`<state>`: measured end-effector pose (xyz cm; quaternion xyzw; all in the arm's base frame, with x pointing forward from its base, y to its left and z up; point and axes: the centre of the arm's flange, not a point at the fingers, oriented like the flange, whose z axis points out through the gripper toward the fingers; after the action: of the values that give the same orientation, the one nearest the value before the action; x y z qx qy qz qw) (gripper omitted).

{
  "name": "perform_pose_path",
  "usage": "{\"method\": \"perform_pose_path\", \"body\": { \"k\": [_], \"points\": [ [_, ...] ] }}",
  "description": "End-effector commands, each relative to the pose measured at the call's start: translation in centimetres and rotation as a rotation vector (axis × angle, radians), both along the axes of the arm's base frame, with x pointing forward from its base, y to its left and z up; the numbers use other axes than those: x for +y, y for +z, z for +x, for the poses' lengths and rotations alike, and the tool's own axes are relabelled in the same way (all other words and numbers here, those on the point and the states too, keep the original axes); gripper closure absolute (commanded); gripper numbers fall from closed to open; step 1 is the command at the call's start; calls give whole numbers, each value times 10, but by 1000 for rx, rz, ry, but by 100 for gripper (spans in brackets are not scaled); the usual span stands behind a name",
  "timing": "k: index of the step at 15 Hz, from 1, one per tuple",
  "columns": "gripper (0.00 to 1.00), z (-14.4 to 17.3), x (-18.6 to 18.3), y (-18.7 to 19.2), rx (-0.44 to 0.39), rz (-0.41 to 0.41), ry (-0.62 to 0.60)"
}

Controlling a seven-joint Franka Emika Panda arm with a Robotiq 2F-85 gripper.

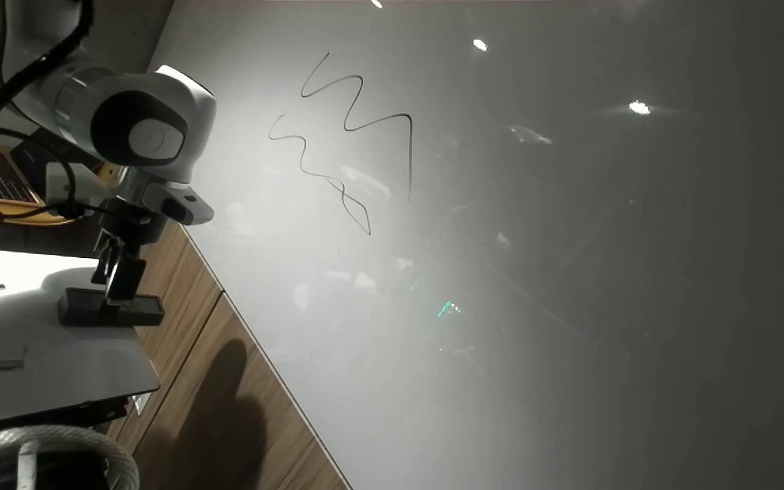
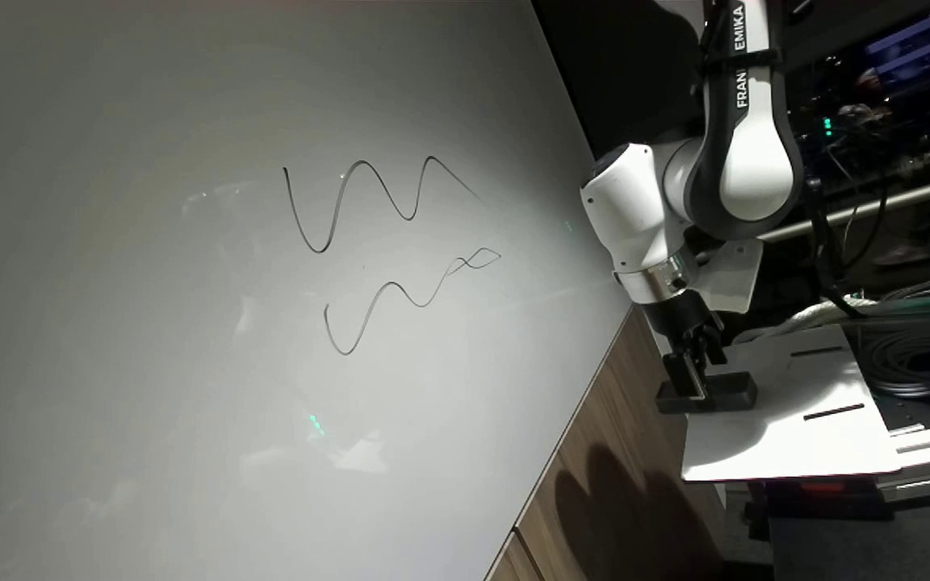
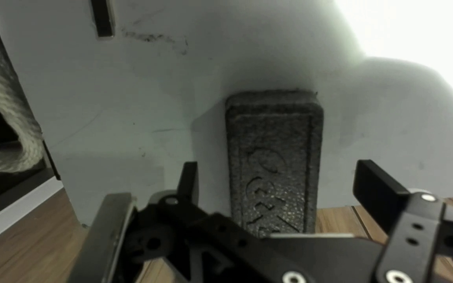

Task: Use the eraser to erase the board

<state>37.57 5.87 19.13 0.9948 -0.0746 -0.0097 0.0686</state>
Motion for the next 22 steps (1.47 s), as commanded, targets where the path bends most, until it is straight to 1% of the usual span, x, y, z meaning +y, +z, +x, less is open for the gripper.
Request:
{"method": "perform_pose_path", "body": {
  "k": [1,4,7,16,17,18,19,20,22],
  "points": [
    [0,-2,5,11,-16,3,-32],
    [0,-6,9,11,-2,5,-40],
    [0,-11,7,7,14,6,-52],
    [1,-11,-9,6,32,20,-96],
    [18,-11,-10,5,35,23,-100],
    [26,-11,-11,4,39,27,-102],
    [31,-11,-12,2,43,31,-105],
    [40,-11,-13,1,47,36,-107],
    [57,-11,-13,1,50,40,-108]
  ]
}}
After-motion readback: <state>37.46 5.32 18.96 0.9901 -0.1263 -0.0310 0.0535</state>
